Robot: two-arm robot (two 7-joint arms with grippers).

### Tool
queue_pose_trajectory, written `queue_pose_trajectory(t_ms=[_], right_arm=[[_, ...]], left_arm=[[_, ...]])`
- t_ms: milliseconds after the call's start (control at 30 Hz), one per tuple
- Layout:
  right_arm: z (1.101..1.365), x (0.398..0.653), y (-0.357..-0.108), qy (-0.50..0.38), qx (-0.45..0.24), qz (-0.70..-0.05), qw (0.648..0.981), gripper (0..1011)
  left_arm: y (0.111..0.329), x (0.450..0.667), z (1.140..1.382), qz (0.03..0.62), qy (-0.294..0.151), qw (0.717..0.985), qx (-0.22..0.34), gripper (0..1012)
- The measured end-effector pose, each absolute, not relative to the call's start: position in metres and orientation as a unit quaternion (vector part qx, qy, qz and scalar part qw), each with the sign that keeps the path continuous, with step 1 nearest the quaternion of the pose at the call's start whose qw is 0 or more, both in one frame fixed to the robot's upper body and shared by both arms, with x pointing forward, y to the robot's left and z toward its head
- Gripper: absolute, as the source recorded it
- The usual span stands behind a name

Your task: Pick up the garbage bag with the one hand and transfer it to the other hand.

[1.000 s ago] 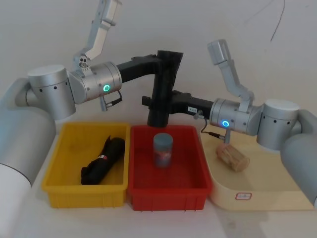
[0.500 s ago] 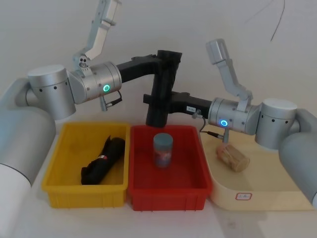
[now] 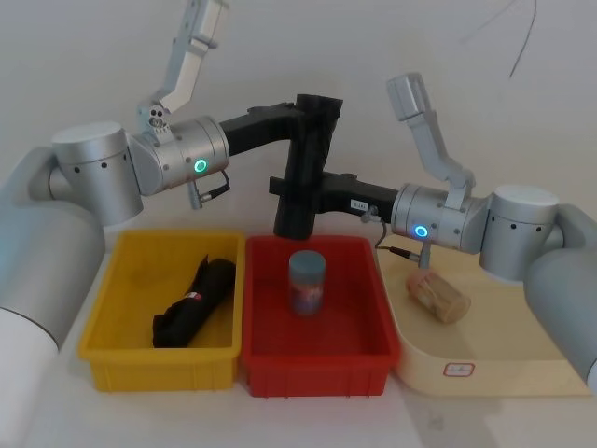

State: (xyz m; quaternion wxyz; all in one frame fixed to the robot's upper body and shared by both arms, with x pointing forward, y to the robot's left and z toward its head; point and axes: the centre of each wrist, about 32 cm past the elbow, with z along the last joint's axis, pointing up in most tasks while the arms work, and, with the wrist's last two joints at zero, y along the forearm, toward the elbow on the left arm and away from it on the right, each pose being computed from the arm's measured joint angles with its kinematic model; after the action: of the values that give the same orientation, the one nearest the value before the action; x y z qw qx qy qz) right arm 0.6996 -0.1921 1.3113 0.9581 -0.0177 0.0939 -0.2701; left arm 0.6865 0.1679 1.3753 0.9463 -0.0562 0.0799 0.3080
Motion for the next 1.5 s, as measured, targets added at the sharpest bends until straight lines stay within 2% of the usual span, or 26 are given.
queue_pose_trajectory(t_ms=[633,1233,1500], right_arm=[[1.3116,0.6998,-0.1918,0.094,-0.017,-0.270,0.958,594],[1.3117,0.6998,-0.1919,0.094,-0.017,-0.270,0.958,594],[1.3129,0.6988,-0.1929,0.091,-0.019,-0.276,0.957,594]], left_arm=[[0.1678,0.6865,1.3753,0.308,0.080,0.946,-0.056,539],[0.1678,0.6865,1.3753,0.308,0.080,0.946,-0.056,1001],[0.1678,0.6865,1.3753,0.308,0.080,0.946,-0.056,1001]])
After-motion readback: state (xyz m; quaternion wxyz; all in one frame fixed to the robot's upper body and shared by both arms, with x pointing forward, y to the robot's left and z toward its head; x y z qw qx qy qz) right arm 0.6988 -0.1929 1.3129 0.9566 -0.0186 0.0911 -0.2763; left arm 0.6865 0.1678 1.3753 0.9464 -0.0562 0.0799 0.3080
